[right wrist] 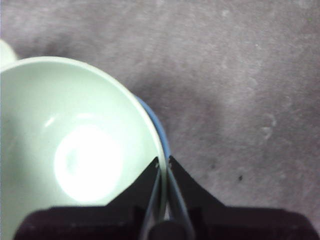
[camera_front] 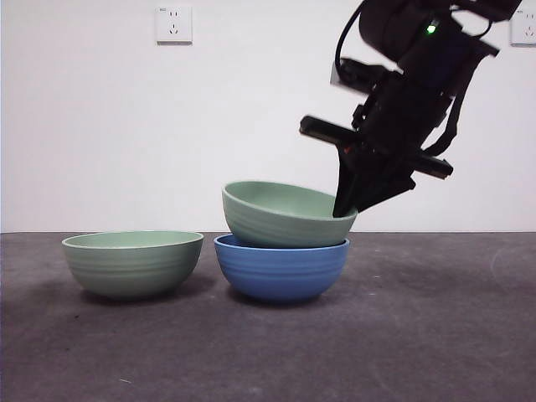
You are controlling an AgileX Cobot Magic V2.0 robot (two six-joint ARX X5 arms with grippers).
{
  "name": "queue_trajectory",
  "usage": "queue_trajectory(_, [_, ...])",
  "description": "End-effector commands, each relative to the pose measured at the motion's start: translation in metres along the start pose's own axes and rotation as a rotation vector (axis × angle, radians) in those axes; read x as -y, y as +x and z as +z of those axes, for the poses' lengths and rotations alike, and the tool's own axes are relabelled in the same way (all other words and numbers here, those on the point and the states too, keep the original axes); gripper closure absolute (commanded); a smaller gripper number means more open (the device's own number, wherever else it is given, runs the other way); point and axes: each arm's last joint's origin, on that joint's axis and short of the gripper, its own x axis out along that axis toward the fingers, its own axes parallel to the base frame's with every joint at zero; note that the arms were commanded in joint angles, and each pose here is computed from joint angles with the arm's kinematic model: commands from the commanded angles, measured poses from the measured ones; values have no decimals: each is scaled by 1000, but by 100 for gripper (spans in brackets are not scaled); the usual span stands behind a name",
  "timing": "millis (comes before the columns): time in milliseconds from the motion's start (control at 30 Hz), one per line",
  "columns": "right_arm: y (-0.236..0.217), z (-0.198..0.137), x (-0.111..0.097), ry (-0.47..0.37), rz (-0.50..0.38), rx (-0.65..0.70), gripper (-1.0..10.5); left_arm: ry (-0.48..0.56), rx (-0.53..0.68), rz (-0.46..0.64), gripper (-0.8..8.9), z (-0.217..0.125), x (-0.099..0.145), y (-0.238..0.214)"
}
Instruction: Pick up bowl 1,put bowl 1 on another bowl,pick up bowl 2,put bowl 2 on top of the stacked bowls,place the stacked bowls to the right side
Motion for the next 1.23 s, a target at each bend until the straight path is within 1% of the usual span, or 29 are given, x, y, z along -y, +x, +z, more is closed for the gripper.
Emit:
queue_trajectory(33, [5,4,-1,-12,0,7,958,-6,5,-3,247,1,0,0])
queue_trajectory(167, [9,1,-5,-34,6,-15,958,-3,5,23,247,1,0,0])
queue_trajectory(267, [14,-4,-9,-77,10,-53,958,-11,-9,47,247,2,-3,2])
queue_trajectory(433, [18,-7,-11,-85,11,-72,935,-40,-41,53,247,7,-10,8])
queue_trajectory(467, [18,-7,-12,-86,13,-70,921,-44,-46,58,247,7,-11,10])
queue_trajectory(567, [17,-4,-12,-86,14,-62,748,-52,-56,61,247,11,-16,14])
queue_trajectory(633, [17,-2,-13,-85,18,-58,689,-56,-60,64,247,14,-19,17])
queue_trajectory(800, [9,5,-19,-93,30,-31,689,-87,-72,63,247,24,-32,30])
queue_trajectory(967, [-21,19,-24,-99,38,27,690,-127,-83,68,247,35,-49,47])
queue_trajectory(1100, [-61,27,-26,-100,36,63,690,-152,-89,128,247,45,-64,64])
queue_trajectory(1233, [-111,25,-24,-111,34,116,690,-169,-91,198,247,56,-80,91])
